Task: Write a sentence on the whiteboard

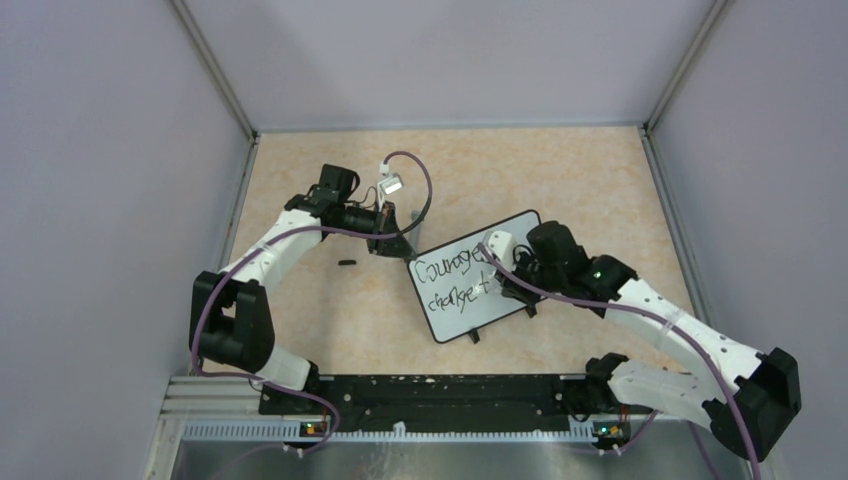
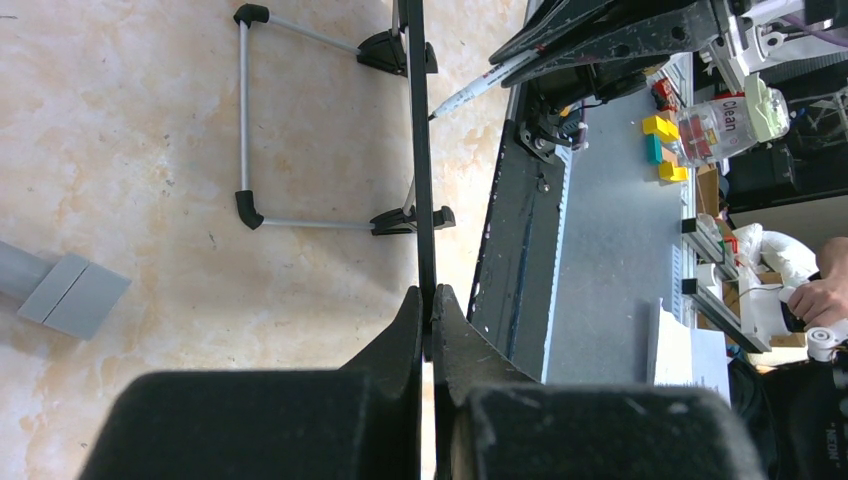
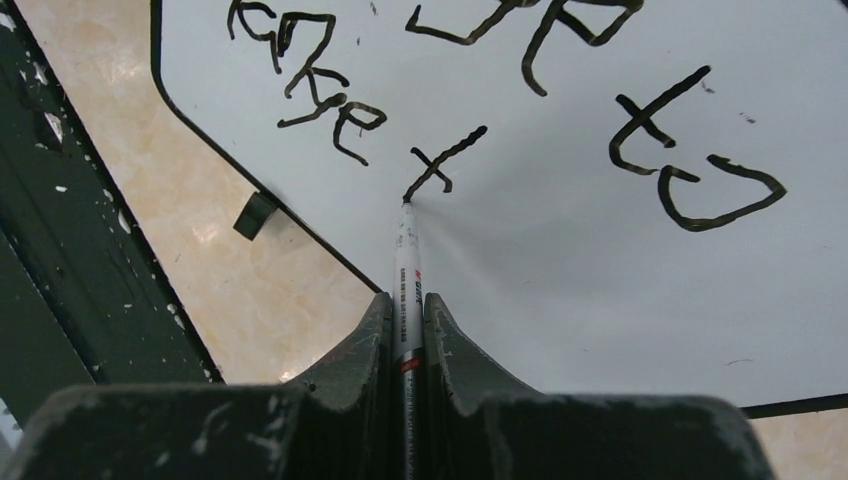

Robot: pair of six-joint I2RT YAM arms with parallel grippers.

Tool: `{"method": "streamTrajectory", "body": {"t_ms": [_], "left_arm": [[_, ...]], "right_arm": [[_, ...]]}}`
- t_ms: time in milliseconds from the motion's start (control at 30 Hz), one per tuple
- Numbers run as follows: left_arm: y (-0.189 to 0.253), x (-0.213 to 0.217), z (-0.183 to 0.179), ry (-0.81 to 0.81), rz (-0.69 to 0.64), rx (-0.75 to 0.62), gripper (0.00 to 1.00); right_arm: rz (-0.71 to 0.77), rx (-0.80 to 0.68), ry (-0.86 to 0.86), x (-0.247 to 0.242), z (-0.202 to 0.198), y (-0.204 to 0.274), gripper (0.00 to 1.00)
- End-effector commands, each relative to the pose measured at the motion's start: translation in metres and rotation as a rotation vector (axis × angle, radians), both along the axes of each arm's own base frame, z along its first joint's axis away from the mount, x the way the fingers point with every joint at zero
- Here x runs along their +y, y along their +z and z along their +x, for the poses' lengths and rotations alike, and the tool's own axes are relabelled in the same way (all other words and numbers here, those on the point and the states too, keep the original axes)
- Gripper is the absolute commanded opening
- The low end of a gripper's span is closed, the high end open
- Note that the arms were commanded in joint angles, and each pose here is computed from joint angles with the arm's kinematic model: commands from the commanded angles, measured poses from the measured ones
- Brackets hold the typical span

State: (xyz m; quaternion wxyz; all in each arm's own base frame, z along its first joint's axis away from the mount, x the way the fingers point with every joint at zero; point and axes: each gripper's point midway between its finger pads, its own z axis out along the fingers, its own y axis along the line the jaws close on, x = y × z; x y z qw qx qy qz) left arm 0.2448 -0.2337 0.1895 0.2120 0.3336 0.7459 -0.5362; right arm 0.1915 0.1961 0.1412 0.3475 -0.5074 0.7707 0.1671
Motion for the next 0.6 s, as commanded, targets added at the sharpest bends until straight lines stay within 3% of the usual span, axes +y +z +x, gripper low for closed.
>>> {"method": "streamTrajectory", "body": {"t_ms": [0, 567], "left_arm": [[-0.009, -0.003, 0.003, -0.006, 0.029, -0.013, 0.0], [-0.006, -0.002, 0.002, -0.009, 0.024, -0.016, 0.0]], "right_arm": [[-0.049, -0.013, -0.001, -0.007, 0.004, -0.009, 0.0], [0.05, -0.168, -0.09, -0.005, 0.026, 0.056, 0.0]]}}
